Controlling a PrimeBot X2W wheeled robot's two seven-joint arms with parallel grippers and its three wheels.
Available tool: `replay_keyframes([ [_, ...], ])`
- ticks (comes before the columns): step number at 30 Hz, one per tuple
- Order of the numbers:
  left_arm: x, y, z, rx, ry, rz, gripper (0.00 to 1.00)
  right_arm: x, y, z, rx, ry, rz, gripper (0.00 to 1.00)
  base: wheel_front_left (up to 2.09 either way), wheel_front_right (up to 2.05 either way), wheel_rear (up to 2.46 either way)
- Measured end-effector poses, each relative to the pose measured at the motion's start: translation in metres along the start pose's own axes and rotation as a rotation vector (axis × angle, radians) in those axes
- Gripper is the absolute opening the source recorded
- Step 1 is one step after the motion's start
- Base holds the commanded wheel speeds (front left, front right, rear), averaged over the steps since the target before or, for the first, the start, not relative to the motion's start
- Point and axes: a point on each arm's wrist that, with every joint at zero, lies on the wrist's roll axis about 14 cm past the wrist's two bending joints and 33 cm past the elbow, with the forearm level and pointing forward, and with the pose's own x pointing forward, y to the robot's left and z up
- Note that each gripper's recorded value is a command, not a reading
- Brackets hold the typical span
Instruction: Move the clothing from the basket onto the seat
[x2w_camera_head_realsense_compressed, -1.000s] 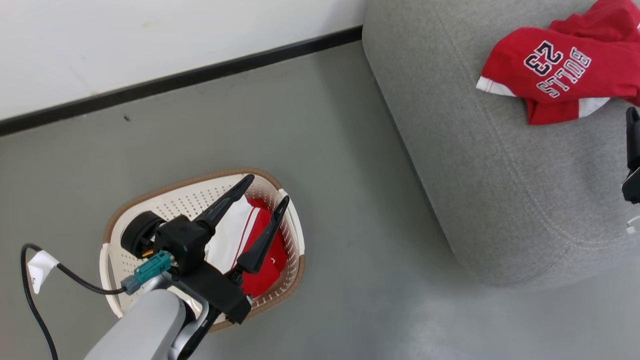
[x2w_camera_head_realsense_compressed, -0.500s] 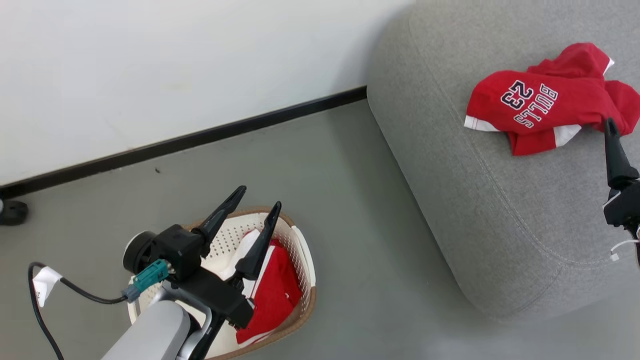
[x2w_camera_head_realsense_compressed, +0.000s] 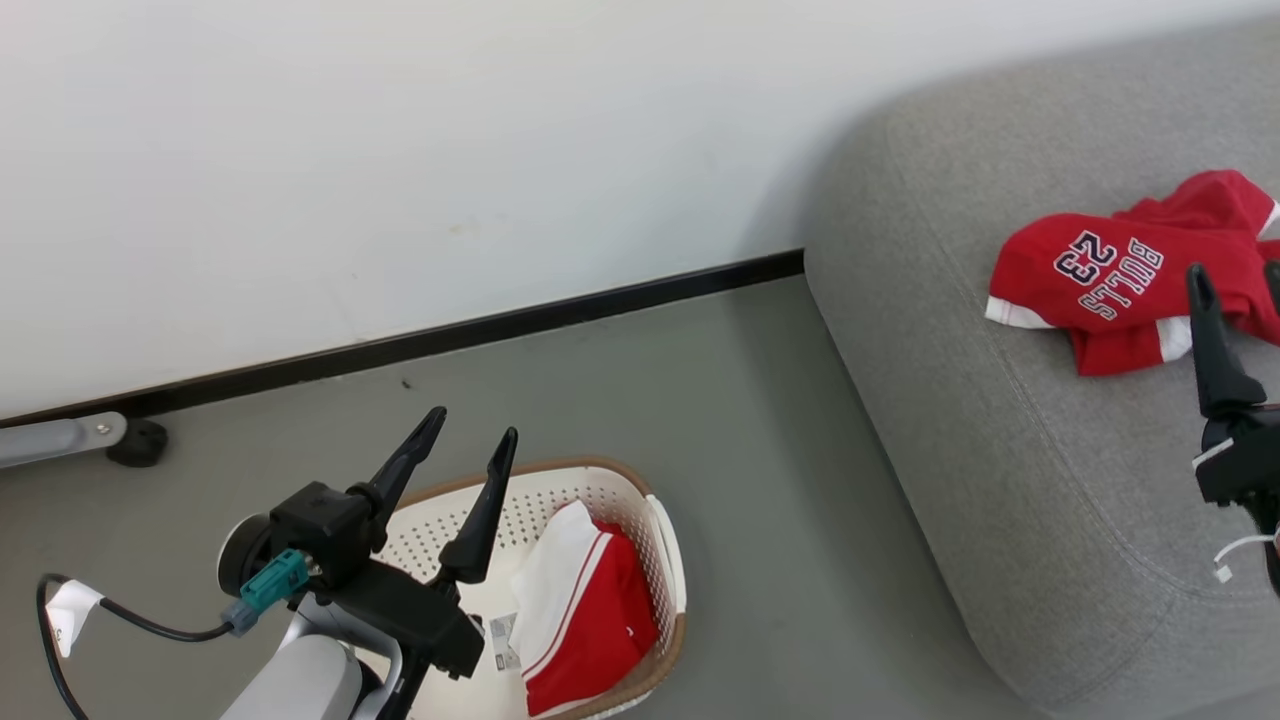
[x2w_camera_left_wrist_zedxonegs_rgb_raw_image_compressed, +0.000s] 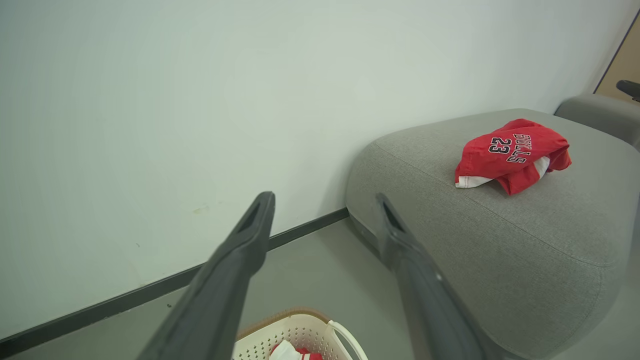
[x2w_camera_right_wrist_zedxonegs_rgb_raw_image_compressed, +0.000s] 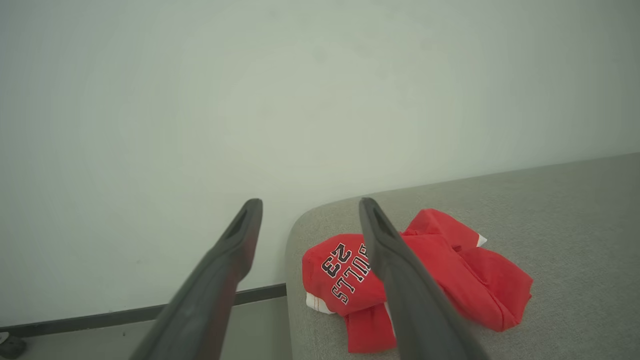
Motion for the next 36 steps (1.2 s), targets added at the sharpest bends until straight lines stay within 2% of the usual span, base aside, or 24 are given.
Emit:
replay_keyframes([
  [6, -0.018, 0.010, 0.010, 0.007, -0.028, 0.071, 1.00, -0.006, 0.032, 0.008, 0.050, -0.049, 0.077, 1.00, 0.00, 0.00, 0.00],
  [19, -0.068, 0.045, 0.018, -0.009, -0.062, 0.267, 1.00, -0.028, 0.096, -0.006, 0.143, -0.043, 0.216, 1.00, 0.00, 0.00, 0.00],
  [31, -0.112, 0.075, 0.017, -0.021, -0.083, 0.445, 1.00, -0.044, 0.144, -0.018, 0.179, -0.025, 0.289, 1.00, 0.00, 0.00, 0.00],
  [36, -0.121, 0.079, 0.015, -0.005, -0.082, 0.479, 1.00, -0.050, 0.148, -0.028, 0.172, 0.002, 0.286, 1.00, 0.00, 0.00, 0.00],
])
